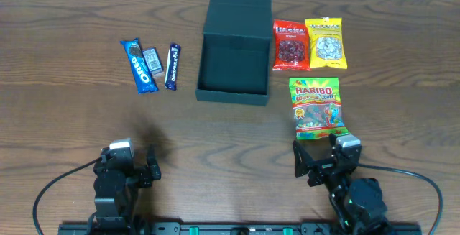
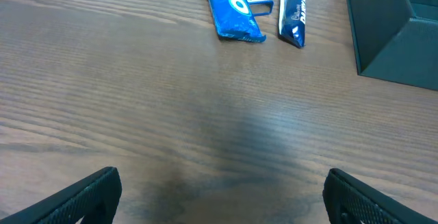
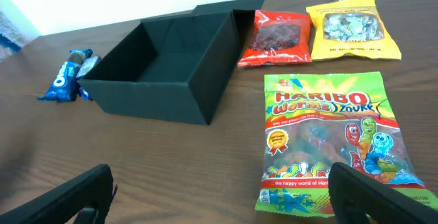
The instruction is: Pack container
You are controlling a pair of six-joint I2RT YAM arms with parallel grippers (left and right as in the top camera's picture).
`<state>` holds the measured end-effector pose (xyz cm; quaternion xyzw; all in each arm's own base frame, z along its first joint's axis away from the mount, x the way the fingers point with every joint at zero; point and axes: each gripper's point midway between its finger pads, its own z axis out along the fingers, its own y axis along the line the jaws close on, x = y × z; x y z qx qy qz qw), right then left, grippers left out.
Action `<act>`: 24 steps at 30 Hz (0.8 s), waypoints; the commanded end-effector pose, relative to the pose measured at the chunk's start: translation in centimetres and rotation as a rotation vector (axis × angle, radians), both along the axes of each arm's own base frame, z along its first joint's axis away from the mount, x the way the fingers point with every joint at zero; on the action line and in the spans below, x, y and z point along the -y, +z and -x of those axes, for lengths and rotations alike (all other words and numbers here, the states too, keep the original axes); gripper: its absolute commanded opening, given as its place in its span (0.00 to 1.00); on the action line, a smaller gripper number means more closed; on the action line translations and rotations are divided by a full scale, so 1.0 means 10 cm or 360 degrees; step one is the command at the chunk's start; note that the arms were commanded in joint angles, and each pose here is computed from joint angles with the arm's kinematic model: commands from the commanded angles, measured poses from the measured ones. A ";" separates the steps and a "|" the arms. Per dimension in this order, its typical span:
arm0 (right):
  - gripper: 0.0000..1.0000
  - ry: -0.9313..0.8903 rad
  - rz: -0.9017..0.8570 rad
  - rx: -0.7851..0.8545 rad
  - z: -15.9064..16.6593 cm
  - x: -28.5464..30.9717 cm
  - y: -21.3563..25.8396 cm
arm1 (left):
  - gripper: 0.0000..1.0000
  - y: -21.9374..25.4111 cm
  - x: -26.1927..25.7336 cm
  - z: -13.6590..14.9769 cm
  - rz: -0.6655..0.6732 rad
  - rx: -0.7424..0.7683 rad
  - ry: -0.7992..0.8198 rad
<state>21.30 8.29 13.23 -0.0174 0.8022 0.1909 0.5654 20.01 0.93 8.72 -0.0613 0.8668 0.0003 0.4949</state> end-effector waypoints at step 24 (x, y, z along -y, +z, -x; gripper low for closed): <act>0.99 0.0223 -0.0688 0.0157 0.03 -0.32 0.67 | 0.95 -0.03 0.01 0.00 -0.0008 -0.0005 -0.0019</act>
